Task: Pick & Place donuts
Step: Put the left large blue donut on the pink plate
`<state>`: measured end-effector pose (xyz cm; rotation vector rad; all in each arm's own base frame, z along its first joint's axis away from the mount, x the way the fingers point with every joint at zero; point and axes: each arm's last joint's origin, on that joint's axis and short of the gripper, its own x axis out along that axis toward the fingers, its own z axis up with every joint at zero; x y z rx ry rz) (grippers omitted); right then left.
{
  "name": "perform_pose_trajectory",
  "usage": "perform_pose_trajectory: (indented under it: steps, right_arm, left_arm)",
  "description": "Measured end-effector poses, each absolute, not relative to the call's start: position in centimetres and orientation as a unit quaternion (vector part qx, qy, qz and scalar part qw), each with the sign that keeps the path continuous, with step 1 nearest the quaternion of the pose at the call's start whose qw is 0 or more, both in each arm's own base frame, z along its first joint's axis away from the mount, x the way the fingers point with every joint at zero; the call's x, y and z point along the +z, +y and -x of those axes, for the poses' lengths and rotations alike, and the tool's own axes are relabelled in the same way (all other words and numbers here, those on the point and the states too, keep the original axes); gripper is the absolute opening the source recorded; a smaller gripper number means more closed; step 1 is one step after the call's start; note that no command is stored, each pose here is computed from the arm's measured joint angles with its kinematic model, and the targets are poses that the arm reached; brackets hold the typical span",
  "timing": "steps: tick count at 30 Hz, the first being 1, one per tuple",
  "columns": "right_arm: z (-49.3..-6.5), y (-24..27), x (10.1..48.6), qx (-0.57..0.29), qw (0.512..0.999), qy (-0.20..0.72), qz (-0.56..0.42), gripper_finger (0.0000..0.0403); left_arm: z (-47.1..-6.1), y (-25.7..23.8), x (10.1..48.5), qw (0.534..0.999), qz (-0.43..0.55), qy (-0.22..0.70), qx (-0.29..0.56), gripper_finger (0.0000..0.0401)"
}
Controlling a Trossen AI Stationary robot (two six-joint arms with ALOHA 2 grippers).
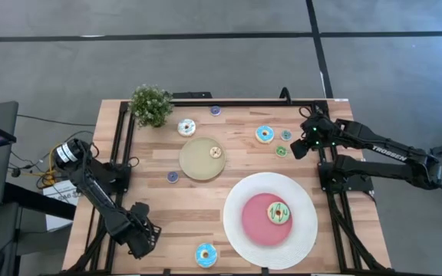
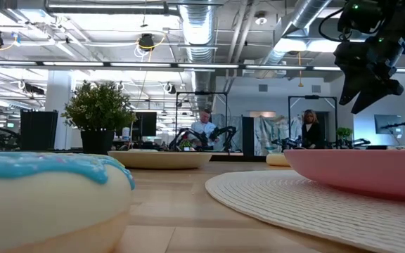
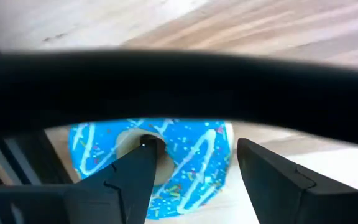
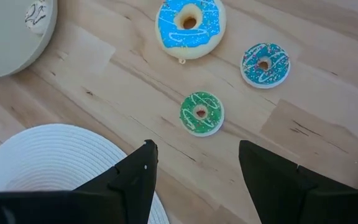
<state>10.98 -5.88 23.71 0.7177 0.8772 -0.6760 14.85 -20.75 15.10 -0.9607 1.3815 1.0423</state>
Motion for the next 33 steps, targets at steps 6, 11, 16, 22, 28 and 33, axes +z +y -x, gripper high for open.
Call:
perform_pose_trajectory:
  steps: [6, 11, 16, 22, 28, 33]
  right_arm:
    - [-11.0, -5.9, 23.7, -0.315, 0.789, 0.407, -0.335, 0.0214]
    - [-11.0, -5.9, 23.7, -0.313, 0.792, 0.409, -0.330, 0.0214]
    - [-11.0, -5.9, 23.7, -0.310, 0.794, 0.411, -0.323, 0.0214]
    - [-11.0, -5.9, 23.7, -0.306, 0.796, 0.413, -0.318, 0.0214]
    - [-11.0, -5.9, 23.7, -0.296, 0.803, 0.419, -0.304, 0.0214]
    - [-11.1, -5.7, 23.7, -0.267, 0.810, 0.425, -0.302, 0.0214]
  left_arm:
    - [-15.0, -20.7, 15.0, 0.550, 0.409, 0.583, 0.436, 0.0217]
    - [-15.3, -20.6, 15.0, 0.540, 0.418, 0.586, 0.437, 0.0201]
    - [-15.8, -20.4, 15.0, 0.532, 0.433, 0.581, 0.438, 0.0149]
    - [-17.5, -20.3, 15.8, 0.529, 0.470, 0.558, 0.434, 0.0114]
    - [-22.5, -19.9, 20.0, 0.635, 0.510, 0.437, 0.382, 0.0108]
    - [-28.2, -17.8, 25.9, 0.749, 0.481, 0.331, 0.314, 0.0108]
